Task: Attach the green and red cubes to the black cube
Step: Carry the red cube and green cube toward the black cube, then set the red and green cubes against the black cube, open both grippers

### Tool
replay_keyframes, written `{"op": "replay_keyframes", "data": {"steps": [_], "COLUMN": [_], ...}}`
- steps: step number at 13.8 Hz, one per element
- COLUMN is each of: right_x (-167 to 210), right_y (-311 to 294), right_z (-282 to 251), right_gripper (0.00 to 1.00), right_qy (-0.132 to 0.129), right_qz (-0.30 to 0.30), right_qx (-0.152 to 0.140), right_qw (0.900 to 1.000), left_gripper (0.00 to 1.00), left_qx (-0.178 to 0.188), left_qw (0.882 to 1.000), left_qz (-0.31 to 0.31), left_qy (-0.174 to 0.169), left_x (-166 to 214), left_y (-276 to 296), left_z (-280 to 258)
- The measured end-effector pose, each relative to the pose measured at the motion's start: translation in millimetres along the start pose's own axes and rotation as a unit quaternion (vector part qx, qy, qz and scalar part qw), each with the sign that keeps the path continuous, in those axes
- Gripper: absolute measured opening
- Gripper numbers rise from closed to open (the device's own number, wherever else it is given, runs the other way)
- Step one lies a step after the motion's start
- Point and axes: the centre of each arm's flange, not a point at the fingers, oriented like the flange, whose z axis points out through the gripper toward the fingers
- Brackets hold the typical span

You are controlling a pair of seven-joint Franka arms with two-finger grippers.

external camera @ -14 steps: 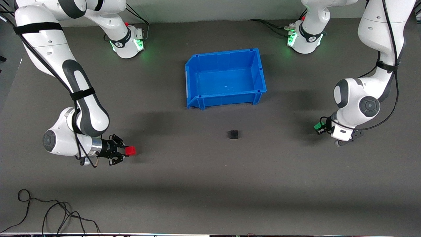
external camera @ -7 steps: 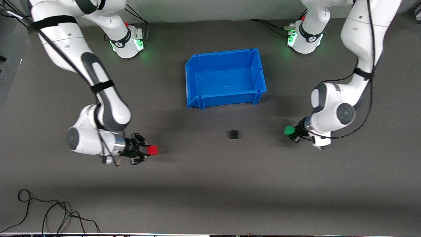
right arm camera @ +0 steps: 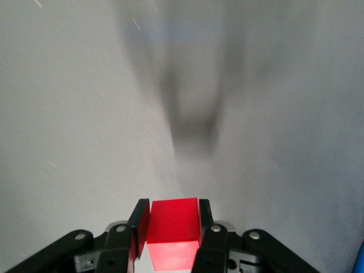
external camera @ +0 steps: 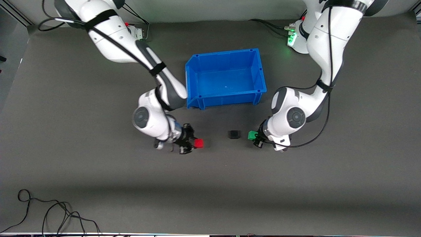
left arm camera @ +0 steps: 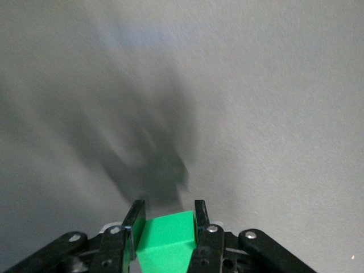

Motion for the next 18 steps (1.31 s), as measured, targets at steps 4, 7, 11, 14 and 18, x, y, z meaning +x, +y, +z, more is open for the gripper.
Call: {"op": "replay_keyframes", "data": {"steps": [4, 7, 11, 14, 18], "right_x": [-32.9, -44.3, -56.6, -58.4, -58.4], "right_y": [28.8, 41.0, 50.9, 51.1, 51.1], "right_z": [31.1, 46.0, 59.4, 64.1, 64.5], "right_gripper": [0.39, 0.39, 0.39, 0.39, 0.39], "right_qy": [-0.005, -0.009, -0.013, -0.014, -0.013], "right_qz": [0.005, 0.004, 0.002, 0.000, -0.003], "right_qx": [0.010, 0.019, 0.022, 0.025, 0.025], "right_qw": [1.000, 1.000, 1.000, 1.000, 1.000], "left_gripper": [0.40, 0.40, 0.40, 0.40, 0.40], "left_qx": [-0.005, -0.007, -0.002, 0.018, 0.022], "left_qw": [1.000, 1.000, 1.000, 0.999, 0.998], "left_qz": [-0.024, -0.028, -0.012, 0.006, 0.014], "left_qy": [0.013, 0.012, 0.028, 0.050, 0.057], "left_x": [-16.8, -38.0, -48.6, -44.1, -44.8], "left_y": [15.7, 19.0, 18.0, 13.8, 13.6], "left_z": [12.4, 18.3, 24.2, 28.3, 28.2]}}
